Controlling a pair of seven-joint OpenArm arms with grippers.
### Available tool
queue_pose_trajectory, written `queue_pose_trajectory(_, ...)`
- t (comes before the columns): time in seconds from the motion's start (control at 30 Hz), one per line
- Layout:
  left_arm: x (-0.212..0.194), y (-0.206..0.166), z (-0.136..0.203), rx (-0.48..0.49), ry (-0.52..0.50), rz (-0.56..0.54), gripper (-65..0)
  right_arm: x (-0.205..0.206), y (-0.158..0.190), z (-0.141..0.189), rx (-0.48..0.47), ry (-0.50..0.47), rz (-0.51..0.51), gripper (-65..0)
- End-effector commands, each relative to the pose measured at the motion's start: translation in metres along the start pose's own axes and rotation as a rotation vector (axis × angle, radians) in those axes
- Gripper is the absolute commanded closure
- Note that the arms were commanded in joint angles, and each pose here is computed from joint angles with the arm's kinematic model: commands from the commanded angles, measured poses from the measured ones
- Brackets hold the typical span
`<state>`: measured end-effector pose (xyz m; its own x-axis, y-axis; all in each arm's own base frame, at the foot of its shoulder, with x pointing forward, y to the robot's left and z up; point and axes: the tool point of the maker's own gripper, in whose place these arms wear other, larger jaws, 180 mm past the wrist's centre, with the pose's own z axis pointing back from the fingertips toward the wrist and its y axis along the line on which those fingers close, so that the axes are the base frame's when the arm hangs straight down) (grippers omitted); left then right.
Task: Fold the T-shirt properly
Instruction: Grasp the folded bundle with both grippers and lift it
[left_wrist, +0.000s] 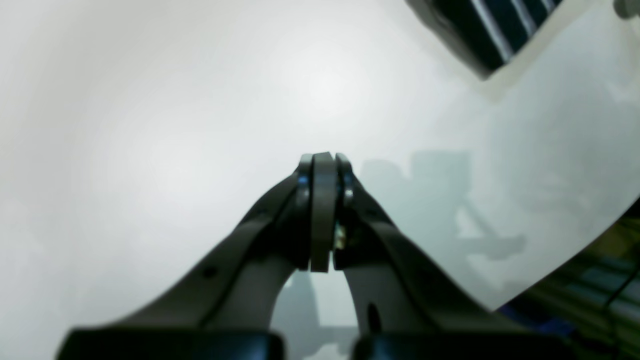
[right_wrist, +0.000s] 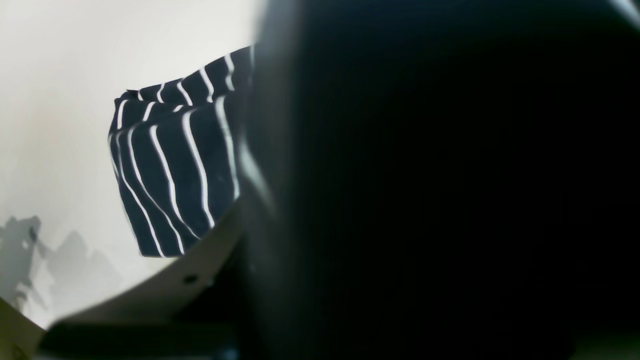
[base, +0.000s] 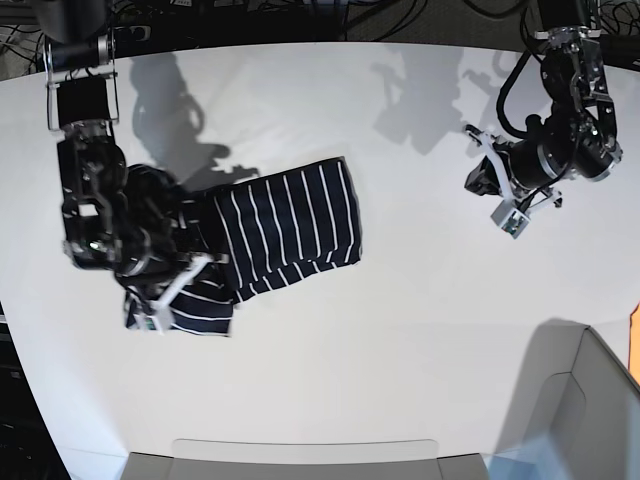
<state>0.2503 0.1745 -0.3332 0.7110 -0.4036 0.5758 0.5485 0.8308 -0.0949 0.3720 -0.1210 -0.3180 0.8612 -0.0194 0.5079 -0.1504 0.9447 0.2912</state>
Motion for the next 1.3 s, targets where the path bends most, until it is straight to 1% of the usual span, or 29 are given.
queue_pose_trajectory(0.0, 0.003, 0.004, 0.005, 0.023, -0.009, -0.014, 0.0, 0.014, 0.012, 0.003, 0.01, -0.018, -0.026, 0.0)
queue_pose_trajectory(0.1, -0.004, 0.012, 0.005, 0.067, 0.027, -0.026, 0.0, 0.009, 0.046, -0.015, 0.025, 0.044, 0.01, 0.0)
queue_pose_trajectory(0.2, -0.016, 0.013, 0.004, 0.084, 0.064, -0.029, 0.0, 0.006, 0.066, -0.032, 0.005, 0.09, 0.045, 0.0)
queue_pose_trajectory(0.3, -0.021, 0.013, 0.004, 0.089, 0.078, -0.025, 0.0, 0.006, 0.081, -0.052, -0.06, 0.116, 0.116, 0.0)
queue_pose_trajectory(0.4, -0.022, 0.013, 0.004, 0.089, 0.08, -0.025, 0.0, 0.002, 0.095, -0.063, -0.094, 0.119, 0.175, 0.0)
queue_pose_trajectory(0.5, -0.024, 0.012, 0.003, 0.086, 0.086, -0.022, 0.0, -0.004, 0.106, -0.073, -0.113, 0.133, 0.198, 0.0)
queue_pose_trajectory(0.57, -0.026, 0.011, 0.003, 0.084, 0.09, -0.02, 0.0, -0.015, 0.107, -0.078, -0.133, 0.192, 0.198, 0.0)
queue_pose_trajectory(0.6, -0.026, 0.011, 0.003, 0.084, 0.09, -0.02, 0.0, -0.022, 0.109, -0.08, -0.143, 0.226, 0.205, -1.7)
queue_pose_trajectory(0.67, -0.026, 0.011, 0.003, 0.084, 0.09, -0.02, 0.0, -0.028, 0.112, -0.08, -0.176, 0.251, 0.241, -10.9)
queue_pose_trajectory(0.7, -0.025, 0.012, 0.003, 0.085, 0.089, -0.021, 0.0, -0.03, 0.113, -0.078, -0.194, 0.247, 0.267, -15.8)
queue_pose_trajectory(0.77, -0.025, 0.012, 0.003, 0.085, 0.089, -0.021, 0.0, -0.03, 0.124, -0.073, -0.196, 0.21, 0.329, -23.4)
queue_pose_trajectory(0.83, -0.025, 0.012, 0.003, 0.086, 0.087, -0.018, 0.0, -0.027, 0.135, -0.065, -0.175, 0.165, 0.363, -27.7)
queue_pose_trajectory(0.87, -0.025, 0.012, 0.003, 0.087, 0.087, -0.017, 0.0, -0.023, 0.143, -0.059, -0.157, 0.133, 0.377, -28.7)
queue_pose_trajectory(1.0, -0.025, 0.012, 0.003, 0.088, 0.087, -0.014, 0.0, -0.012, 0.173, -0.039, -0.07, 0.053, 0.411, -29.0)
queue_pose_trajectory(1.1, -0.027, 0.015, 0.004, 0.103, 0.097, -0.018, 0.0, -0.016, 0.192, -0.034, -0.002, 0.057, 0.42, -29.0)
queue_pose_trajectory(1.17, -0.029, 0.019, 0.005, 0.122, 0.111, -0.024, 0.0, -0.017, 0.198, -0.033, 0.029, 0.061, 0.463, -29.0)
queue_pose_trajectory(1.23, -0.033, 0.025, 0.006, 0.153, 0.133, -0.031, 0.0, -0.017, 0.2, -0.032, 0.038, 0.055, 0.512, -29.0)
queue_pose_trajectory(1.27, -0.034, 0.026, 0.006, 0.163, 0.14, -0.032, 0.0, -0.015, 0.202, -0.03, 0.045, 0.044, 0.518, -29.0)
